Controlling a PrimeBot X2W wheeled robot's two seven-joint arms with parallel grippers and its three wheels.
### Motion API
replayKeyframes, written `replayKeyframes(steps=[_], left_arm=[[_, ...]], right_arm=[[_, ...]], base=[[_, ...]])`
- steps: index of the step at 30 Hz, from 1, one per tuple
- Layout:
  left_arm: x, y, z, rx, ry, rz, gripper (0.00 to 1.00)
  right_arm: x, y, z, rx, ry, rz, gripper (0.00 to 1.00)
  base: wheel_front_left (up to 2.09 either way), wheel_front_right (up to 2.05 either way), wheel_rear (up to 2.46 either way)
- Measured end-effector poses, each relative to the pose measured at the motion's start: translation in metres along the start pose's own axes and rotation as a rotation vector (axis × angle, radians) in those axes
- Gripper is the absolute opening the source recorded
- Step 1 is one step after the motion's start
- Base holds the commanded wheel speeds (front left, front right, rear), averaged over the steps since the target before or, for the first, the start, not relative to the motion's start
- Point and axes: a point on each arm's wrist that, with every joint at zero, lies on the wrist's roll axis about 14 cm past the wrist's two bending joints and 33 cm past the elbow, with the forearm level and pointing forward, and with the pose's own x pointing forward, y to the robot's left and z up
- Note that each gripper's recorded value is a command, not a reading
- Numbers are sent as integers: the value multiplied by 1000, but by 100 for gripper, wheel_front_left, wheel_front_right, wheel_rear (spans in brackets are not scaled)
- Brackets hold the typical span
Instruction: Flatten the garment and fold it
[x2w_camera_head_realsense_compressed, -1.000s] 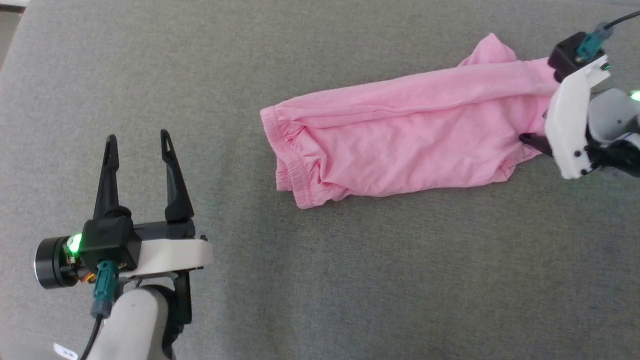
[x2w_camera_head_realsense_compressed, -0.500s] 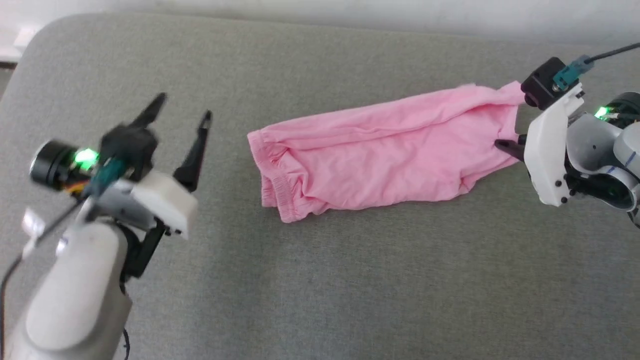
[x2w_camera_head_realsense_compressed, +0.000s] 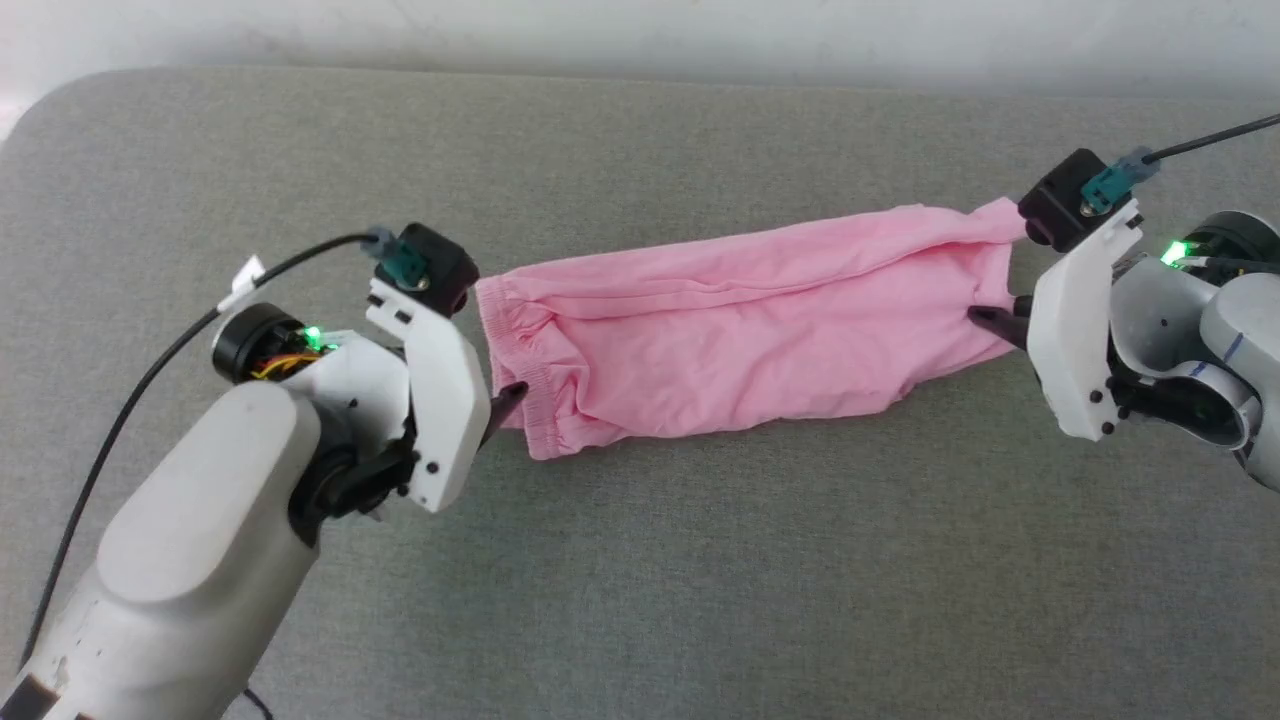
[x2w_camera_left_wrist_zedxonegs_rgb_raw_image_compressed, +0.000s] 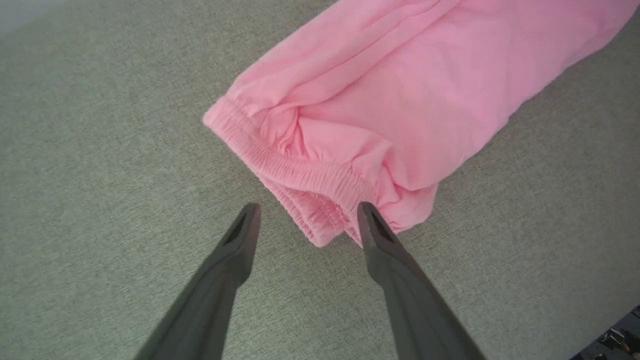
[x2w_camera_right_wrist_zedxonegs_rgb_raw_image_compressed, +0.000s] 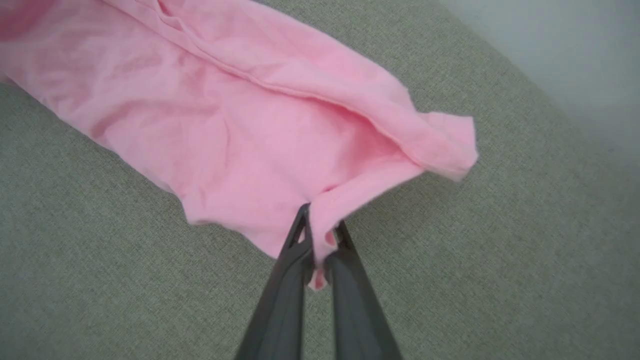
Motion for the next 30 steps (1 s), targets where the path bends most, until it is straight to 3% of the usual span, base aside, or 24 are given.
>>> replayKeyframes(steps=[5,16,17,30], left_arm=[[14,-17,-7,-11,83,-73,100],[54,-23,-41,6,231,-90,100],[56,-25,-40,6,237,-100,2],[26,-33,-12,-50,61,-169,0]], right_arm=[[3,0,-5,12,10,0,0],[18,4,-21,13,58,12,0],[18,3,-23,13,62,9,0],[-25,11,0,-49,-56,1,0]], base=[[0,0,0],[0,0,0],[0,0,0],[0,0,0]])
